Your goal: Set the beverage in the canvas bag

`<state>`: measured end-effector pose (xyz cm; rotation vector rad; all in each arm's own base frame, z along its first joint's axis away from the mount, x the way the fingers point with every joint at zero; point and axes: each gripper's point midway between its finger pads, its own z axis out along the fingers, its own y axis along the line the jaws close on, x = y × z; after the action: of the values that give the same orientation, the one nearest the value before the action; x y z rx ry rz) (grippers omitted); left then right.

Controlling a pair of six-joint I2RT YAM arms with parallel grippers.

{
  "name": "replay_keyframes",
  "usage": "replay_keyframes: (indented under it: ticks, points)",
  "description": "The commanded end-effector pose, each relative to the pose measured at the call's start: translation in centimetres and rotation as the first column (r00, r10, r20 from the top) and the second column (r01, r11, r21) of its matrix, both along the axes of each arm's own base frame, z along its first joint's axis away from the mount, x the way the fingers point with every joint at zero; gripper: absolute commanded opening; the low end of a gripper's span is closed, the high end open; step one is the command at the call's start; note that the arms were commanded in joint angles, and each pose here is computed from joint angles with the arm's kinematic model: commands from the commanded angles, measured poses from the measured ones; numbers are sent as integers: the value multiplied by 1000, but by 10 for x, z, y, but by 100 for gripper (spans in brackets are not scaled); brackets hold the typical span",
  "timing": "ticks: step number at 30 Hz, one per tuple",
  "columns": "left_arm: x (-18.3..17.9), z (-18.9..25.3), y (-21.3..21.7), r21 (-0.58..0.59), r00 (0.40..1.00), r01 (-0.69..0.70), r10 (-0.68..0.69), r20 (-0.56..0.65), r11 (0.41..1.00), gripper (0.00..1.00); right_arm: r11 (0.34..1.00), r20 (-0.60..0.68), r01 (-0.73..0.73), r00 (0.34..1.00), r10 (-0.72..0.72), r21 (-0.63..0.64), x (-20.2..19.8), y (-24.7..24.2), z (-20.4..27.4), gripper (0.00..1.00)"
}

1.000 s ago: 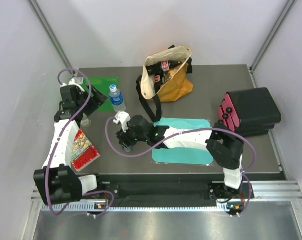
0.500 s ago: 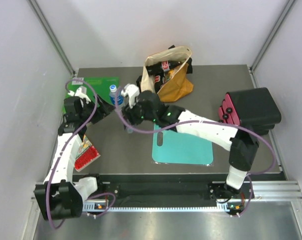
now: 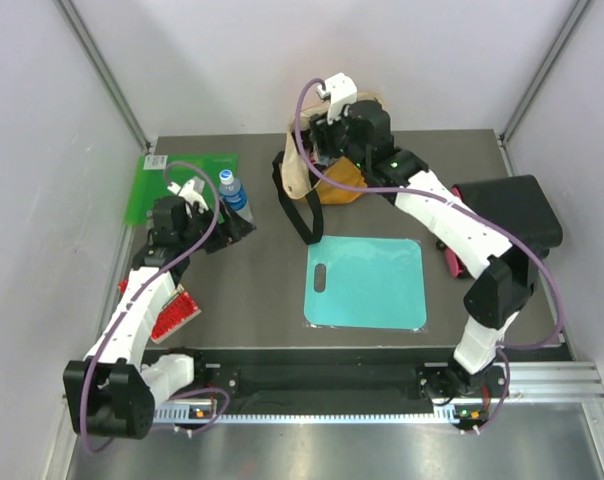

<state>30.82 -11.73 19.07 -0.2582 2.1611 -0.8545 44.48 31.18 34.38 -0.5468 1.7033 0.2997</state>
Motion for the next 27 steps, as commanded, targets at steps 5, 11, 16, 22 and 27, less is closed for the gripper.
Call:
replay_keyframes:
  ticks: [5,11,16,22,27]
  points:
    - [-24,2,3,120,997,69,-74,33,990,82,985,331,173,930,-160,-10,80,-22,57,0]
    - [-34,-1,-2,106,995,72,-78,60,992,82,973,381,218,908,-176,-71,109,-31,41,0]
    - [-35,1,1,115,996,54,-62,70,992,82,958,381,270,899,-215,-97,123,-45,22,0]
    - [-37,3,-1,109,995,61,-70,77,992,81,931,429,297,884,-185,-211,138,-47,5,0]
    - [-37,4,-1,107,994,64,-72,77,992,82,895,426,338,883,-195,-292,155,-62,-8,0]
